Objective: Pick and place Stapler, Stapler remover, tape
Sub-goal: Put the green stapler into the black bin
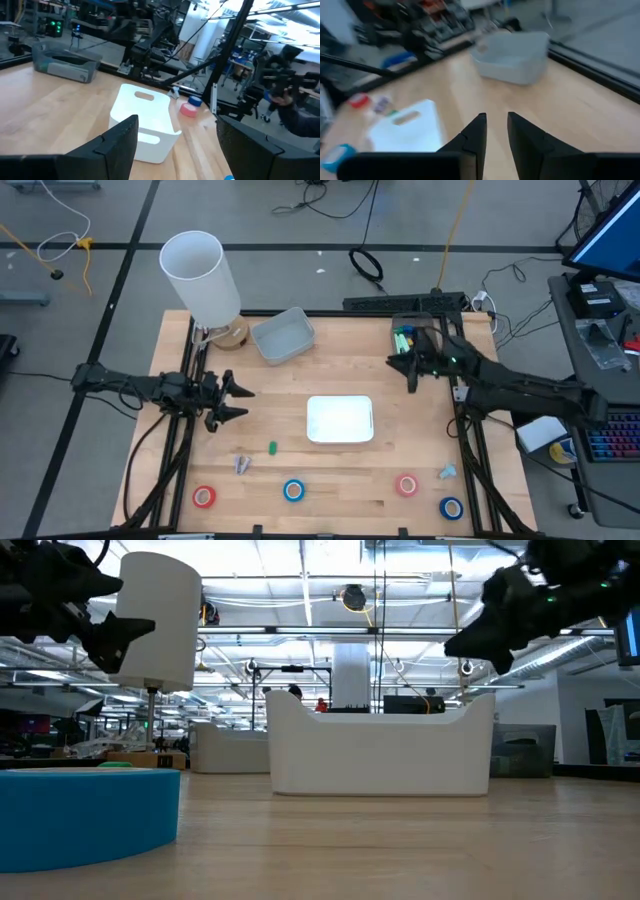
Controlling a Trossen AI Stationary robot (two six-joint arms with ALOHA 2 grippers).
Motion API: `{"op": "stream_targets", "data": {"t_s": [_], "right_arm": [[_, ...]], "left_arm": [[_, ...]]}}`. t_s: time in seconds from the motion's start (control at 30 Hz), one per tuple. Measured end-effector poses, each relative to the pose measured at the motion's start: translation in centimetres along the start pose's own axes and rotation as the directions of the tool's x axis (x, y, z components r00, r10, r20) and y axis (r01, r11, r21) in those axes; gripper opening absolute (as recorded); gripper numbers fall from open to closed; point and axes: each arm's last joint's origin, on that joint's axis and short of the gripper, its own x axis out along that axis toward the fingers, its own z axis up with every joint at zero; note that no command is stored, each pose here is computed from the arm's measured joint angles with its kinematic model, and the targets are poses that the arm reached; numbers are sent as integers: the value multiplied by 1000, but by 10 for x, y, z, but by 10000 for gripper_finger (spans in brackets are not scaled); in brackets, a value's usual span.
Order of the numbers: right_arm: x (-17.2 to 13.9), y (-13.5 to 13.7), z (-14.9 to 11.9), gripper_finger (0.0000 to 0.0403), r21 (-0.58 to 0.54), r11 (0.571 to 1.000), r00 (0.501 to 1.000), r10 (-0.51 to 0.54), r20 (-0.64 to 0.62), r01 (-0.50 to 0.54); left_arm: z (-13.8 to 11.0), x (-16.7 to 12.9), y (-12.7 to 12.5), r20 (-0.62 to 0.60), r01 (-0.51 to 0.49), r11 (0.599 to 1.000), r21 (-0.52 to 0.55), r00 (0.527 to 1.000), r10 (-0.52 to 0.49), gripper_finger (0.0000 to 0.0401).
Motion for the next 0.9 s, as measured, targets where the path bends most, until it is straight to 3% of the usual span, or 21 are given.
{"op": "stream_targets", "data": {"t_s": [0.17,0.33,0.53,0.73,0.9], "right_arm": [[-12,6,-20,52,-22,995,990,97,100,-95],[-18,10,-32,37,-38,989,982,150,113,-146],[-24,14,-35,24,-78,980,976,190,109,-182],[-30,16,-40,16,-84,960,961,272,55,-267],[-37,18,-36,11,-134,948,948,302,100,-288]], "left_arm": [[-8,4,-3,-56,-69,998,9,996,69,269],[-21,10,-7,-142,-135,991,-21,981,131,269],[-30,18,-17,-185,-139,990,-17,973,134,269],[-29,31,-30,-245,-185,983,24,952,185,269],[-20,46,-44,-290,-214,974,79,929,228,269]]}}
